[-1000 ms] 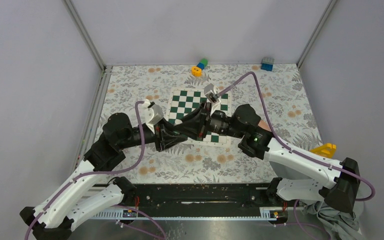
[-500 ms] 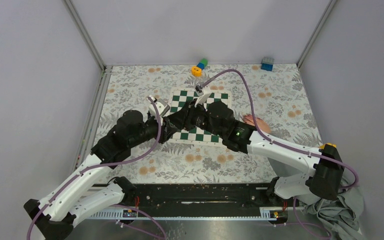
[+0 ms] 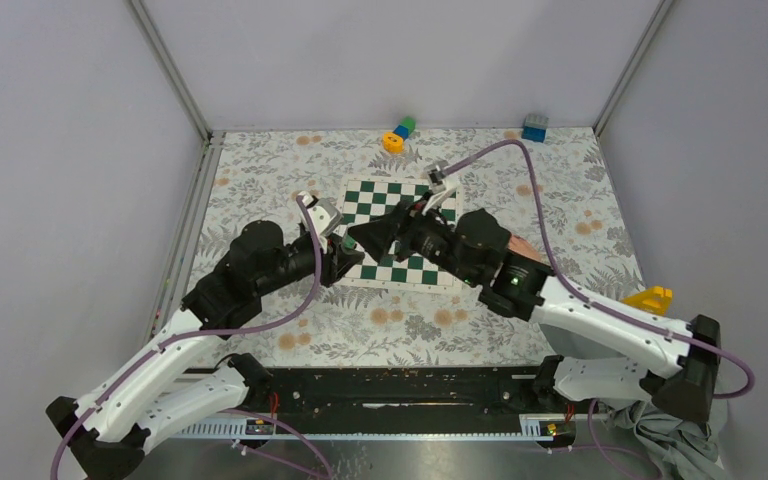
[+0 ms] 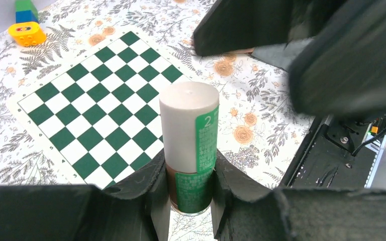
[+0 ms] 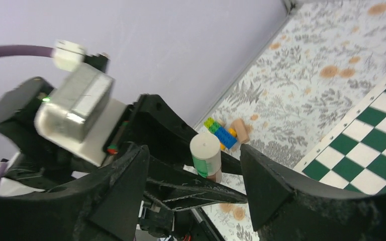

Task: Paint the nails
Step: Screw the nail polish bottle.

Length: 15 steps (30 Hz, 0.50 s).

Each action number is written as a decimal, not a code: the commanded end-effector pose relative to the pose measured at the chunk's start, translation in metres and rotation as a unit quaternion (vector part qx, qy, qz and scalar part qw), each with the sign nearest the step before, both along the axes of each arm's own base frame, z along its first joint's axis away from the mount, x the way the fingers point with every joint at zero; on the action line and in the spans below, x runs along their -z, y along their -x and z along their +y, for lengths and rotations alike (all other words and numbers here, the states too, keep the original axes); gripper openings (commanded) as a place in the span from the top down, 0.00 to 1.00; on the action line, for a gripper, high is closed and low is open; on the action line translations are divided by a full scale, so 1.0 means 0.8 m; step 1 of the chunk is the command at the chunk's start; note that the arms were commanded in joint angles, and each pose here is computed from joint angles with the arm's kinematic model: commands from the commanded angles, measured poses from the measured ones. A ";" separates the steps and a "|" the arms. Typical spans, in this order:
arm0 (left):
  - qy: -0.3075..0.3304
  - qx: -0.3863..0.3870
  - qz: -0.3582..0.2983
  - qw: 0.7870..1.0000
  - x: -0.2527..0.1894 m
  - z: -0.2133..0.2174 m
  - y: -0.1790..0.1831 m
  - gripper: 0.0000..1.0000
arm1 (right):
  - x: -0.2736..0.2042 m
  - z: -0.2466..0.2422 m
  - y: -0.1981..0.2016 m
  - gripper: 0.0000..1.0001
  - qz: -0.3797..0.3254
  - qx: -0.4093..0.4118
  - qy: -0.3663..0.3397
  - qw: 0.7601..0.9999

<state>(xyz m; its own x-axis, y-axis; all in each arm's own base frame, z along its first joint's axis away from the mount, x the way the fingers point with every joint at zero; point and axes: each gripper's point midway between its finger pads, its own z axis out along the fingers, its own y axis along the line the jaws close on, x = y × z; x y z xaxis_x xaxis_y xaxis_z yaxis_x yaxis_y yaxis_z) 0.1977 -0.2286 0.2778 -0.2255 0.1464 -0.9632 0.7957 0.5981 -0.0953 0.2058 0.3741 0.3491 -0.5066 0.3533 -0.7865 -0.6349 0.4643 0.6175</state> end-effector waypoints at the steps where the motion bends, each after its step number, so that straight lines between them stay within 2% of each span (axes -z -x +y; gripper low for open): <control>1: 0.035 0.034 -0.046 0.998 -0.039 -0.012 0.007 1.00 | -0.038 -0.038 0.000 0.26 -0.054 0.036 -0.018 0.998; 5: 0.045 0.066 -0.050 0.996 -0.045 -0.019 0.019 1.00 | -0.051 -0.062 0.010 0.24 -0.100 0.039 -0.021 0.994; 8: 0.061 0.114 -0.055 0.990 -0.052 -0.028 0.040 1.00 | -0.063 -0.071 0.032 0.20 -0.159 0.004 -0.034 0.987; 11: 0.079 0.191 -0.056 0.977 -0.060 -0.039 0.072 1.00 | -0.076 -0.073 0.073 0.17 -0.235 -0.073 -0.055 0.968; 15: 0.110 0.301 -0.043 0.946 -0.072 -0.049 0.122 1.00 | -0.086 -0.072 0.135 0.15 -0.305 -0.194 -0.073 0.930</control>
